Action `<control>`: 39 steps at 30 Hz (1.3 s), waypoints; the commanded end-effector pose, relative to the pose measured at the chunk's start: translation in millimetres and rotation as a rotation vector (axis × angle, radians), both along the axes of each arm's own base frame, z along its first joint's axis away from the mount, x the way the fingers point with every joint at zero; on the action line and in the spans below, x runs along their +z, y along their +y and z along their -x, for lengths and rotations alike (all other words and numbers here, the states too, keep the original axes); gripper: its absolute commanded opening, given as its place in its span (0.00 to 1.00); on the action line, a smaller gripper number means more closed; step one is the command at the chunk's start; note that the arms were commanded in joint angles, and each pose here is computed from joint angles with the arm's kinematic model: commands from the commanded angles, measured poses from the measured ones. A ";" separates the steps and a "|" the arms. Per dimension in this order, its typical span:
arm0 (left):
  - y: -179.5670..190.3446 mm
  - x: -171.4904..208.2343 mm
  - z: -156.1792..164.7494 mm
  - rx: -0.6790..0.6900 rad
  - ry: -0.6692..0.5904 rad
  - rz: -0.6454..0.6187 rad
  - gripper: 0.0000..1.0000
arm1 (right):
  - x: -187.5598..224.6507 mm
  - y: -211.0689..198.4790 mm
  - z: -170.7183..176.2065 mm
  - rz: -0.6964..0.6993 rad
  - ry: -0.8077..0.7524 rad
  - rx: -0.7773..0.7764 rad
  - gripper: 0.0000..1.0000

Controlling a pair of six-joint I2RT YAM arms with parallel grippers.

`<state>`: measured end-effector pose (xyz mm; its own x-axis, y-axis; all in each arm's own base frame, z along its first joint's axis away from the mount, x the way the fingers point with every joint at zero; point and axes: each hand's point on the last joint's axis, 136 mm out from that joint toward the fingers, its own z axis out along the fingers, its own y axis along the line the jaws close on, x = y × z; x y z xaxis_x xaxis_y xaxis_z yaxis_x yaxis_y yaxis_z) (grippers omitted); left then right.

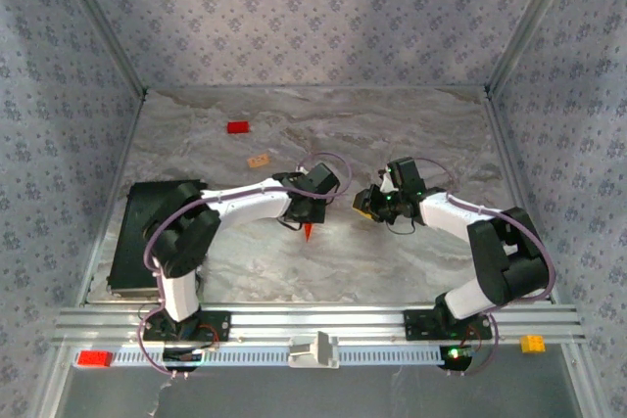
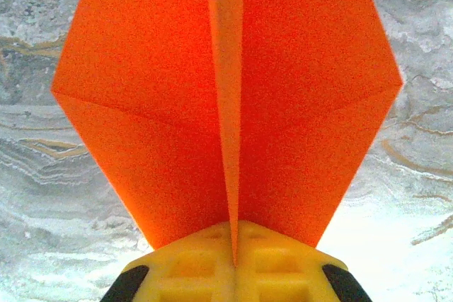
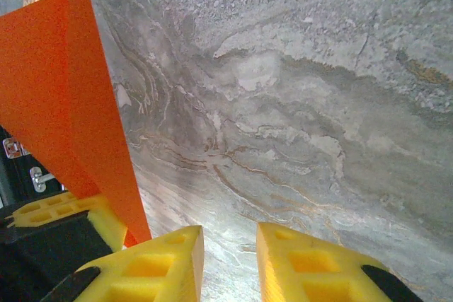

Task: Fold a paper plane with a square sheet of paper (pick it up from the middle)
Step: Move a paper plane to the center of the table.

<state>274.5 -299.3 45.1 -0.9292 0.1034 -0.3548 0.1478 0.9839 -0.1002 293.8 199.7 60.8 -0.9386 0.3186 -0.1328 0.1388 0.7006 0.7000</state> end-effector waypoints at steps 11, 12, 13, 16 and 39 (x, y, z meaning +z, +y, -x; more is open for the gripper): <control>4.5 -13.0 1.6 0.023 0.046 -0.053 0.08 | -7.9 -6.9 6.3 0.033 0.023 -0.006 0.27; 4.8 -13.7 1.7 0.023 0.047 -0.055 0.08 | -8.0 -6.2 6.4 0.032 0.023 -0.004 0.27; 4.9 -14.6 2.0 0.022 0.049 -0.057 0.09 | -7.6 -6.5 6.1 0.032 0.022 -0.005 0.27; 4.9 -16.7 2.9 0.021 0.055 -0.060 0.11 | -8.4 -6.4 6.4 0.034 0.024 -0.004 0.27; 8.3 -39.7 11.0 0.036 0.111 -0.106 0.18 | -8.4 -6.0 6.2 0.030 0.027 -0.005 0.27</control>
<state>271.9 -297.1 21.2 -0.9507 0.1073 -0.2911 0.1264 0.9908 -0.0475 293.9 198.5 59.7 -0.9373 0.3221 -0.1331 0.1436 0.7048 0.6947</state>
